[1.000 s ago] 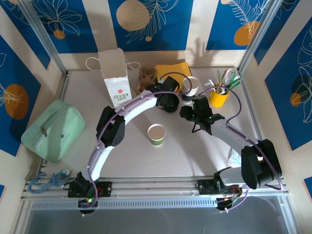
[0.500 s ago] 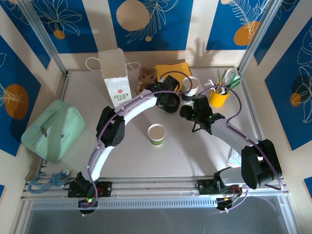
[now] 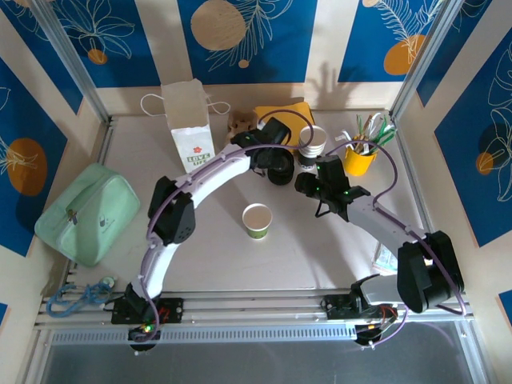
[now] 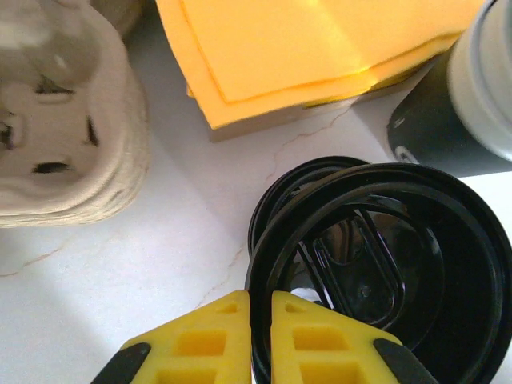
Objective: Pack the takeout coffee
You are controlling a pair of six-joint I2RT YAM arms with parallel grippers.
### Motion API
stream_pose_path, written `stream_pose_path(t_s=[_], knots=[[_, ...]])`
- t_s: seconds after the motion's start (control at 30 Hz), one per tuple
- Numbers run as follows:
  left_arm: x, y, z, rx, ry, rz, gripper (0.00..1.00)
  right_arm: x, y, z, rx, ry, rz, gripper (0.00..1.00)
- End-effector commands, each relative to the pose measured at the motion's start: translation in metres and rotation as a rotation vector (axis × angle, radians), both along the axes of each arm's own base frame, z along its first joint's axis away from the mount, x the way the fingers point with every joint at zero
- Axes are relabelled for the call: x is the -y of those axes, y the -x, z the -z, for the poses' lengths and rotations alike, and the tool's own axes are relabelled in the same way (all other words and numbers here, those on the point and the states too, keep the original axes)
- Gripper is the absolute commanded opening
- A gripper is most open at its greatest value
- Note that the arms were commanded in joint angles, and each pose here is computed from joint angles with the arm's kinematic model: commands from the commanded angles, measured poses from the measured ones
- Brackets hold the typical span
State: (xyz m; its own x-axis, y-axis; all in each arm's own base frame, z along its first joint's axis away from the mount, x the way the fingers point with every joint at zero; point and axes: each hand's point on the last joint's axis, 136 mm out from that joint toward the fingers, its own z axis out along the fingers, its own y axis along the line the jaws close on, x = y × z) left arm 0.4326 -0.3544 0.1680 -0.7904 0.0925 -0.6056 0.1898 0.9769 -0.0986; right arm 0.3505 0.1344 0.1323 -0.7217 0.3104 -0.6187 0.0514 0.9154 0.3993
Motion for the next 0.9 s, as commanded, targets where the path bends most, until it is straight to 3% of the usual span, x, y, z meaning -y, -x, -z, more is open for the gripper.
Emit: stream_pose_path(t_s=[0.0, 0.23, 0.33, 0.5, 0.6, 0.73, 0.87], knots=[[-0.019, 0.014, -0.048, 0.058, 0.023, -0.003, 0.11, -0.007, 0.004, -0.025, 0.092, -0.043, -0.052, 0.51], [-0.057, 0.041, -0.079, 0.048, 0.034, -0.002, 0.11, -0.03, 0.018, -0.067, 0.313, -0.063, -0.228, 0.52], [-0.077, 0.059, -0.085, 0.023, 0.053, 0.001, 0.11, -0.06, 0.036, -0.1, 0.493, -0.06, -0.427, 0.53], [-0.124, 0.09, -0.088, -0.021, 0.113, -0.051, 0.12, -0.095, 0.058, -0.115, 0.688, 0.118, -0.683, 0.63], [-0.149, 0.108, -0.083, -0.055, 0.148, -0.08, 0.12, -0.105, 0.063, -0.119, 0.709, 0.21, -0.766, 0.62], [-0.172, 0.128, -0.077, -0.098, 0.202, -0.104, 0.13, -0.113, 0.069, -0.131, 0.853, 0.265, -0.822, 0.62], [-0.188, 0.146, -0.075, -0.122, 0.219, -0.115, 0.13, -0.128, 0.092, -0.139, 0.959, 0.299, -0.993, 0.62]])
